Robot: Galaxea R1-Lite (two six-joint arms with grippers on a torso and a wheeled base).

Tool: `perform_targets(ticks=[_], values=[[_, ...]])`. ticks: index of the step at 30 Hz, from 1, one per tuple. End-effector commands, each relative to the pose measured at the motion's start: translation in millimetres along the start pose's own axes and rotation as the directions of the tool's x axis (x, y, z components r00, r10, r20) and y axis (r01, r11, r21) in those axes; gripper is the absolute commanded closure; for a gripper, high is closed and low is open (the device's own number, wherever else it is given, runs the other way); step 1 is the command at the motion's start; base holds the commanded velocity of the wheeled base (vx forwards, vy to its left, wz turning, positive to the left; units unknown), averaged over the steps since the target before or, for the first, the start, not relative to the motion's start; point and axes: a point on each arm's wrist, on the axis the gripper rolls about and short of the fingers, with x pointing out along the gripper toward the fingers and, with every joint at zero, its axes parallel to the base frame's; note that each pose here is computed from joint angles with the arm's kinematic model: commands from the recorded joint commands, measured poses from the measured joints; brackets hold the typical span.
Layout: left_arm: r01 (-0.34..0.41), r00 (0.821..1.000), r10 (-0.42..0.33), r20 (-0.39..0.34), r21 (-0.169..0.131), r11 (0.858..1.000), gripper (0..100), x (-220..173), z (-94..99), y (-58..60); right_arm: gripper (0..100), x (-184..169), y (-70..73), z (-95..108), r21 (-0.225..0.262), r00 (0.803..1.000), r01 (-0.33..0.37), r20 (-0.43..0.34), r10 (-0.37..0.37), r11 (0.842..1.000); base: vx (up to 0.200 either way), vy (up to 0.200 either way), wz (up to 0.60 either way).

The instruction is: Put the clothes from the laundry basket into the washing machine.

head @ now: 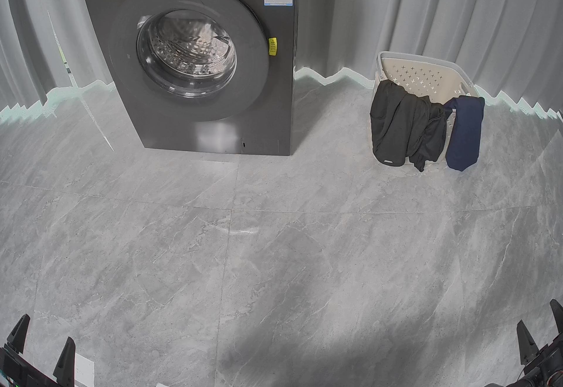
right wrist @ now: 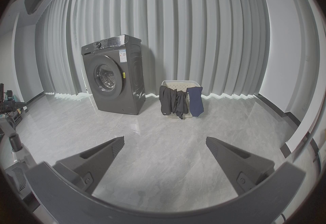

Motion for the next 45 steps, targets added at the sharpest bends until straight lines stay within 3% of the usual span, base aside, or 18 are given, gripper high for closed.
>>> perform_targets(ticks=[1, 11, 38, 45], values=[[0.0, 1.0, 0.0, -0.002, -0.002, 1.0, 0, 0.0, -5.3, 0.0, 0, -0.2, 0.1, -1.7, 0.0, 1.0, -0.002, 0.003, 0.002, 1.0, 0.0, 0.0, 0.0], [-0.008, 1.0, 0.008, 0.001, -0.012, 1.0, 0, -0.1, -4.8, 0.2, 0, -0.2, 0.1, -1.7, 0.0, 1.0, -0.004, 0.003, 0.004, 1.0, 0.0, 0.0, 0.0], [-0.008, 1.0, 0.008, 0.0, -0.015, 1.0, 0, 0.0, -5.2, 0.2, 0, -0.2, 0.1, -1.7, -0.002, 1.0, -0.005, 0.003, 0.005, 1.0, 0.2, 0.0, 0.0], [-0.008, 1.0, 0.008, 0.001, -0.014, 1.0, 0, -0.1, -4.8, 0.2, 0, -0.2, 0.1, -1.7, -0.002, 1.0, -0.005, 0.003, 0.005, 1.0, 0.0, 0.0, 0.0]])
